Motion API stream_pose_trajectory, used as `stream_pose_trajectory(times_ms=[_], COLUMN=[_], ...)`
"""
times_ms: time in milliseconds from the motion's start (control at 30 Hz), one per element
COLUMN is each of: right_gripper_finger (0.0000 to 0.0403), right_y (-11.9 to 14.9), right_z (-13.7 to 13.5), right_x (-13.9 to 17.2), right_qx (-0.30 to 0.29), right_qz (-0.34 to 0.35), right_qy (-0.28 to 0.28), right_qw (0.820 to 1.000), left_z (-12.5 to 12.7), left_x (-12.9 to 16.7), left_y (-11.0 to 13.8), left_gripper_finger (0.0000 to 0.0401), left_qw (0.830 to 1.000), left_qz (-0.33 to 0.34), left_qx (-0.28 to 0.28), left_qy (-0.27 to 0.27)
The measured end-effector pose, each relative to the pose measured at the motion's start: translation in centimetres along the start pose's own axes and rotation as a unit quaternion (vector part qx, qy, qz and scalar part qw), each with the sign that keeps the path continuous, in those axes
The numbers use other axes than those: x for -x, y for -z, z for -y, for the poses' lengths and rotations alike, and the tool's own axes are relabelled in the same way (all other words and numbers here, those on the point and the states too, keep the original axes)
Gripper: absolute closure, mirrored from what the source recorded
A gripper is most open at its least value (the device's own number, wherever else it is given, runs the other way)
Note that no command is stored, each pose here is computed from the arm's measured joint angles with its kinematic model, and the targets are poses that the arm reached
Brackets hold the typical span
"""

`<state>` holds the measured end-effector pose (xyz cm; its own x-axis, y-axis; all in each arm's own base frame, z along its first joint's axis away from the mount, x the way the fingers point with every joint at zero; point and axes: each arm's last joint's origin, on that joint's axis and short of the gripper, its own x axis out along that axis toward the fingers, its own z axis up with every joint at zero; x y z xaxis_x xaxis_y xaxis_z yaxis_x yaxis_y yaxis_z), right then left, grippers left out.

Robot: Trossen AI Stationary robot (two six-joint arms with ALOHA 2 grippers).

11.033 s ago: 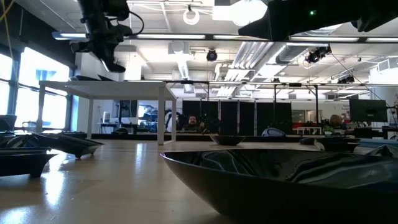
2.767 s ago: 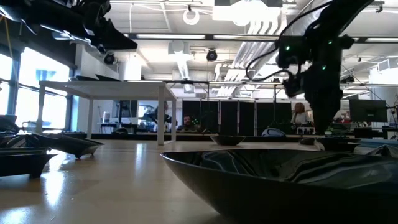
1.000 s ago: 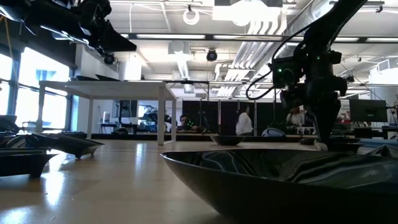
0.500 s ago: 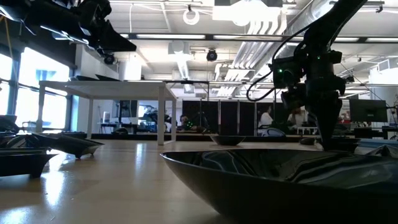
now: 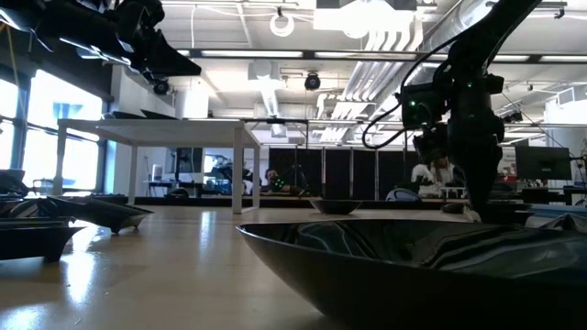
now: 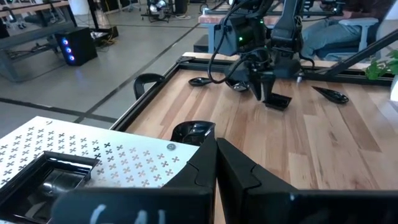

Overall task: Pick & Place Mini shaped plates
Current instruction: Stack the black square plate on the top of the black square plate on the shelf

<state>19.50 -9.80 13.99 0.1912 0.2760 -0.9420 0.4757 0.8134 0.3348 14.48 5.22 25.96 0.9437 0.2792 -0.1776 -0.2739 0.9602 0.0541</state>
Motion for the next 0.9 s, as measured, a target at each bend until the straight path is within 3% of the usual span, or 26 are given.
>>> stream_pose_trajectory(times_ms=[167,400,700,900], right_gripper_finger=[0.0305,0.0339,0.0396,0.0397], right_y=[0.0,0.1,0.4,0.4], right_z=[-0.1,0.0,0.0,-0.3], right_x=[0.0,-0.4,-1.1,-0.6], right_qx=[0.019,0.030,0.023,-0.008], right_qz=[0.002,0.009,0.014,0.030], right_qy=[-0.017,-0.029,-0.036,-0.047], right_qw=[1.000,0.999,0.999,0.998], left_z=[0.0,0.0,0.0,0.0], left_x=[0.0,0.0,0.0,0.0], left_y=[0.0,0.0,0.0,0.0], left_gripper_finger=[0.0401,0.0401,0.0401,0.0401], left_qw=[1.000,1.000,1.000,1.000], left_qz=[0.000,0.000,-0.001,-0.001], left_qx=[0.000,0.000,0.000,0.002], left_qy=[0.000,0.000,0.000,0.000])
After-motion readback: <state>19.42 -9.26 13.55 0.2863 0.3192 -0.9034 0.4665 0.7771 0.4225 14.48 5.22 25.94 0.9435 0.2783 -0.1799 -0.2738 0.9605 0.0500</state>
